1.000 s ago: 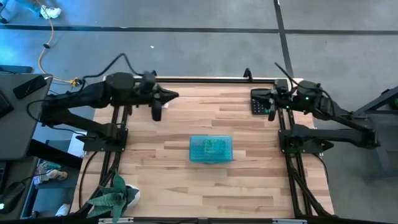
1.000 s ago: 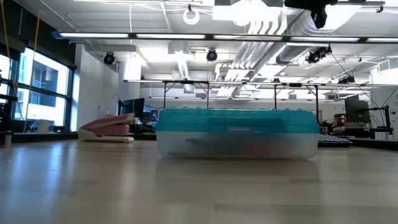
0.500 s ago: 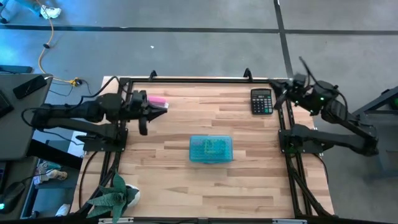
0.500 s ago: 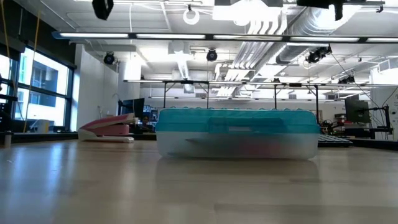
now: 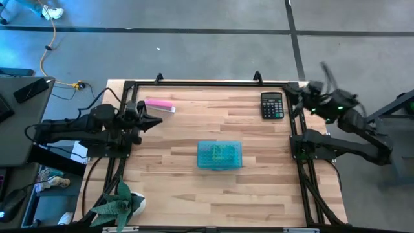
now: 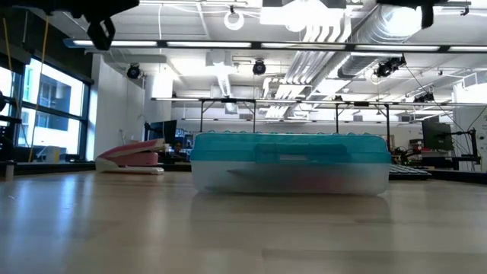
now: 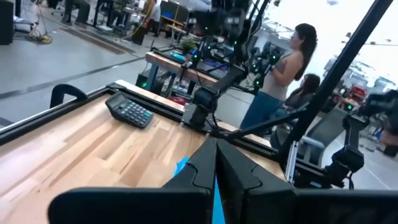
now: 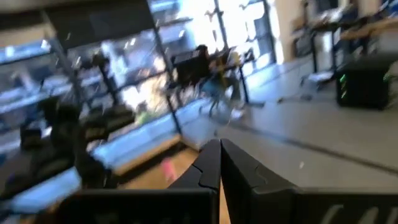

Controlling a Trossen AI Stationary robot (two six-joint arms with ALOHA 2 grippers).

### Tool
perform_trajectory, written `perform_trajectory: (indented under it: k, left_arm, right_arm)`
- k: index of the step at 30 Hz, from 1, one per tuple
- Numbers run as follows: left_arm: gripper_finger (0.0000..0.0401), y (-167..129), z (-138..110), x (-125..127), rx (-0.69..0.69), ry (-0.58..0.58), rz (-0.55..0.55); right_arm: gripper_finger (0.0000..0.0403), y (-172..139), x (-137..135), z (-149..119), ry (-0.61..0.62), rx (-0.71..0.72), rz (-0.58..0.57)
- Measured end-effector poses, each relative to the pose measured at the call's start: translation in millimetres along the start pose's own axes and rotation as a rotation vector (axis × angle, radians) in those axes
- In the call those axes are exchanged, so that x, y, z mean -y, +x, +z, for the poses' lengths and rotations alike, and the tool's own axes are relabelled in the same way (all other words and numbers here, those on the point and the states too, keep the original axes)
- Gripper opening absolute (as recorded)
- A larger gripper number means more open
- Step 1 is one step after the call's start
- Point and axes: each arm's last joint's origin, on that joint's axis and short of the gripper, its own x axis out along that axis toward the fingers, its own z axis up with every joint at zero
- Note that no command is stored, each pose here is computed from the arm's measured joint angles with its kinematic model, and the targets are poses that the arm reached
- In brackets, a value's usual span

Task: Pack school essentials
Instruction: Return to Home Position

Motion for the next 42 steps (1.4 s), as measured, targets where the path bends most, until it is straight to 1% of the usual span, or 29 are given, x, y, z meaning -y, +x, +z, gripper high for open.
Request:
perform_trajectory:
  k: [2,4,8,11,14,19,24,26,30,32,34,37,39,40,42]
  left_arm:
    - [0.0000,-4.6,-7.2,-2.9,0.010,-0.015,-0.003]
    - [0.0000,-7.9,-14.0,-5.6,0.034,-0.024,-0.015]
    - [0.0000,-12.7,-25.2,-9.4,0.109,-0.011,-0.065]
    - [0.0000,-12.6,-38.5,-14.8,0.131,-0.031,-0.064]
    - [0.0000,-10.9,-51.0,-19.9,0.154,-0.056,-0.065]
    - [0.0000,-5.8,-73.1,-28.5,0.162,-0.076,-0.059]
    - [0.0000,-3.2,-89.9,-35.2,0.169,-0.116,-0.053]
    - [0.0000,-3.0,-90.8,-36.2,0.167,-0.119,-0.030]
    - [0.0000,-3.1,-90.5,-37.3,0.181,-0.069,0.010]
    - [0.0000,-3.1,-90.1,-37.4,0.187,-0.057,0.016]
    - [0.0000,-3.2,-89.8,-37.3,0.189,-0.057,0.016]
    - [0.0000,-3.3,-89.4,-37.2,0.194,-0.061,0.016]
    - [0.0000,-3.4,-88.5,-36.8,0.202,-0.062,0.013]
    - [0.0000,-3.5,-88.3,-36.7,0.204,-0.062,0.012]
    - [0.0000,-3.5,-88.2,-36.7,0.204,-0.062,0.012]
  right_arm:
    - [0.0000,7.7,1.2,-17.4,0.003,-0.049,0.023]
    - [0.0000,15.3,2.8,-34.0,0.029,-0.069,0.033]
    - [0.0000,26.6,5.3,-60.9,0.050,-0.042,0.061]
    - [0.0000,31.8,7.5,-76.3,0.084,-0.010,0.077]
    - [0.0000,34.2,8.9,-85.9,0.104,0.005,0.100]
    - [0.0000,33.6,11.2,-93.5,0.098,-0.021,0.093]
    - [0.0000,24.8,13.9,-95.2,0.040,-0.041,0.082]
    - [0.0000,18.7,16.0,-96.3,0.027,-0.053,0.070]
    - [0.0000,5.2,19.0,-95.1,0.023,-0.036,0.075]
    - [0.0000,-0.7,19.9,-93.4,0.028,-0.013,0.082]
    - [0.0000,-5.0,21.3,-95.6,0.025,-0.031,0.085]
    - [0.0000,-7.4,25.1,-106.5,0.015,-0.123,0.050]
    - [0.0000,-5.2,28.2,-118.3,0.035,-0.173,0.016]
    - [0.0000,-3.5,29.0,-123.3,0.047,-0.183,0.017]
    - [0.0000,0.2,29.2,-132.1,0.070,-0.186,0.055]
